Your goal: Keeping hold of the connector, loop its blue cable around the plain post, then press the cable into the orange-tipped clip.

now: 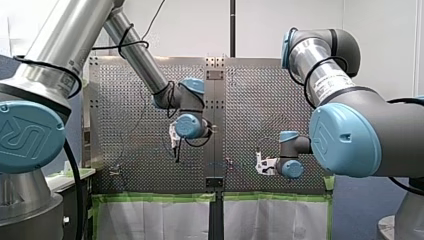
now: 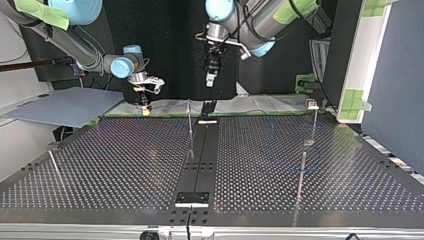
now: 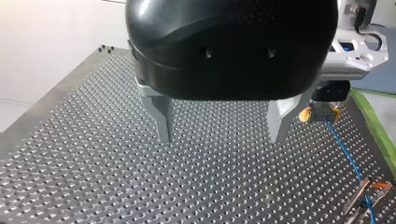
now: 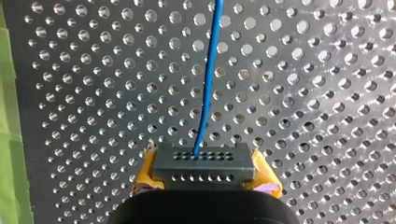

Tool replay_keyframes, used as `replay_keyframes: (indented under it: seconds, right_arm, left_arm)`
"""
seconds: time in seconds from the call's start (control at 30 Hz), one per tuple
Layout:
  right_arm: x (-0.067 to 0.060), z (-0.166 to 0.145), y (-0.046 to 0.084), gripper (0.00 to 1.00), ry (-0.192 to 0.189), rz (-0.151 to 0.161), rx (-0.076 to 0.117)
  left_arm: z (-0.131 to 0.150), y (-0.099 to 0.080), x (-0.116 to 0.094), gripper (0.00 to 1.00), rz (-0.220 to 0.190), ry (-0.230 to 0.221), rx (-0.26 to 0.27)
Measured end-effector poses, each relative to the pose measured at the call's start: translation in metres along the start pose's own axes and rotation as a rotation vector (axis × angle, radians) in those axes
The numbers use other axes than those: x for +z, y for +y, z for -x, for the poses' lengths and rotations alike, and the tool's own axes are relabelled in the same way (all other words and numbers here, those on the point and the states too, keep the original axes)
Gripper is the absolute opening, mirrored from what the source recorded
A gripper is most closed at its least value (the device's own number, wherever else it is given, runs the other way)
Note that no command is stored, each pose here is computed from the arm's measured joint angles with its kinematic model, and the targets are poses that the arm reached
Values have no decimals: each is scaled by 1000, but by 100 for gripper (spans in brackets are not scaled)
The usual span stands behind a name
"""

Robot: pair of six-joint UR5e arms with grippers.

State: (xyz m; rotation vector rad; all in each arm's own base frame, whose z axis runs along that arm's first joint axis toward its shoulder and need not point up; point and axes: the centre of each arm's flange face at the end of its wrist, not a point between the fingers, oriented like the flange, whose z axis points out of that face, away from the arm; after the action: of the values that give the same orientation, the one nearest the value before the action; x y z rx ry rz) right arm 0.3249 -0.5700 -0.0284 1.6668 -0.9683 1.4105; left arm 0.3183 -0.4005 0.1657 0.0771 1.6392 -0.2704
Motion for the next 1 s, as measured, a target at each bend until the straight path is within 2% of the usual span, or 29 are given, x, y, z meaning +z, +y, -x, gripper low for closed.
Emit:
replay_keyframes:
  seconds: [0.1, 0.17, 0.33, 0.6, 1.0]
  right_arm:
    - [-1, 1, -3, 0, -5, -3, -16]
    - [-1, 1, -4, 0, -6, -4, -20]
    - [-1, 1, -2, 0, -9, 0, -15]
    - [-2, 2, -6, 0, -21, -7, -15]
    - [-3, 2, -6, 0, -24, -8, -15]
  left_arm:
    - [6, 6, -9, 100, 1, -8, -8]
    - [9, 9, -13, 100, -1, -17, -17]
    - [18, 17, -27, 100, -7, -45, -48]
    - [27, 32, -55, 100, 0, -51, -32]
    - [28, 34, -59, 100, 2, -51, -27]
